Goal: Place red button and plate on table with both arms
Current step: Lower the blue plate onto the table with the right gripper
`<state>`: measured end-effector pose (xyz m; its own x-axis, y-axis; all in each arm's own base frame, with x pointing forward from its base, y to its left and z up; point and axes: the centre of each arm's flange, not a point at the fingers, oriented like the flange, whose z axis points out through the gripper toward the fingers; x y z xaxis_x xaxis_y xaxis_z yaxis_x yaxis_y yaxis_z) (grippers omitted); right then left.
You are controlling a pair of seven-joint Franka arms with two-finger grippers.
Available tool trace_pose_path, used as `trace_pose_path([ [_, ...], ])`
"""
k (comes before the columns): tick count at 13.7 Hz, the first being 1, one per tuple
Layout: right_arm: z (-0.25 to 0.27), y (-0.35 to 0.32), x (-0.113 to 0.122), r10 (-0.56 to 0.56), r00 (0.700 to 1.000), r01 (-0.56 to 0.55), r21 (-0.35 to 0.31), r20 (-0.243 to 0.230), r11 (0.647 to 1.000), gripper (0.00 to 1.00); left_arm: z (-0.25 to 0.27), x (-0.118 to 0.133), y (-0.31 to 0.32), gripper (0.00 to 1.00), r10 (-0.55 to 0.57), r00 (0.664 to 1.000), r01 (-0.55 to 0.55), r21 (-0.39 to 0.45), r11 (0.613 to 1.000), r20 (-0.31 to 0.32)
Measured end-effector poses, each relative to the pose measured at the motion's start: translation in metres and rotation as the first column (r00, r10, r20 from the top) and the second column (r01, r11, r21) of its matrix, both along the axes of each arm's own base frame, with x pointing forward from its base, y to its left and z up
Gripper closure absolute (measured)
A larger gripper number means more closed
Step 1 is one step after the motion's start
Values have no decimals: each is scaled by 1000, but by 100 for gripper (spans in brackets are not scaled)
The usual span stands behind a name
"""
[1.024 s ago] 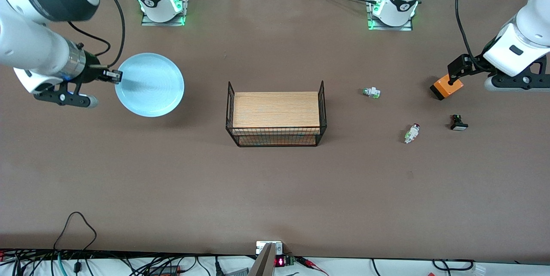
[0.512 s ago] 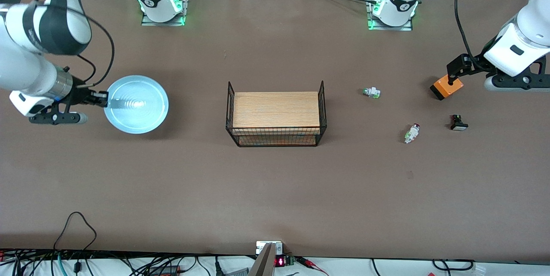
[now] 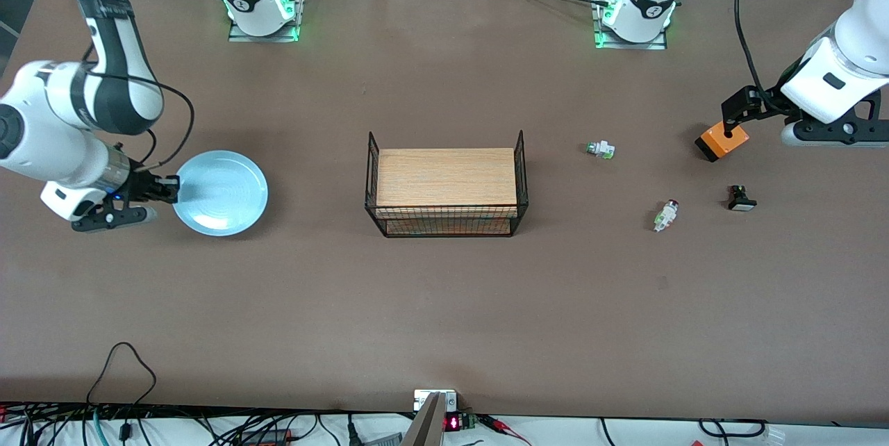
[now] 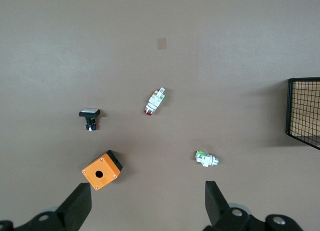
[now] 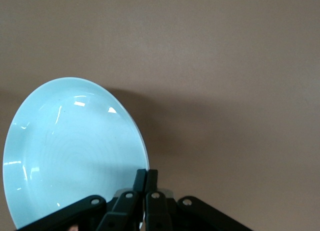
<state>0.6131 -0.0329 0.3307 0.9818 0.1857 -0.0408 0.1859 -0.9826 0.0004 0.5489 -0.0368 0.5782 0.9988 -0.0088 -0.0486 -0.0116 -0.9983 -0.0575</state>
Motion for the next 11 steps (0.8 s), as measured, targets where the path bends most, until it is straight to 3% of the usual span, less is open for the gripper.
trace_pose_path([
  [11, -87, 0, 21, 7, 994, -5, -15, 105, 1000, 97, -1, -1, 0, 0, 1, 1000, -1, 1, 1000, -8],
])
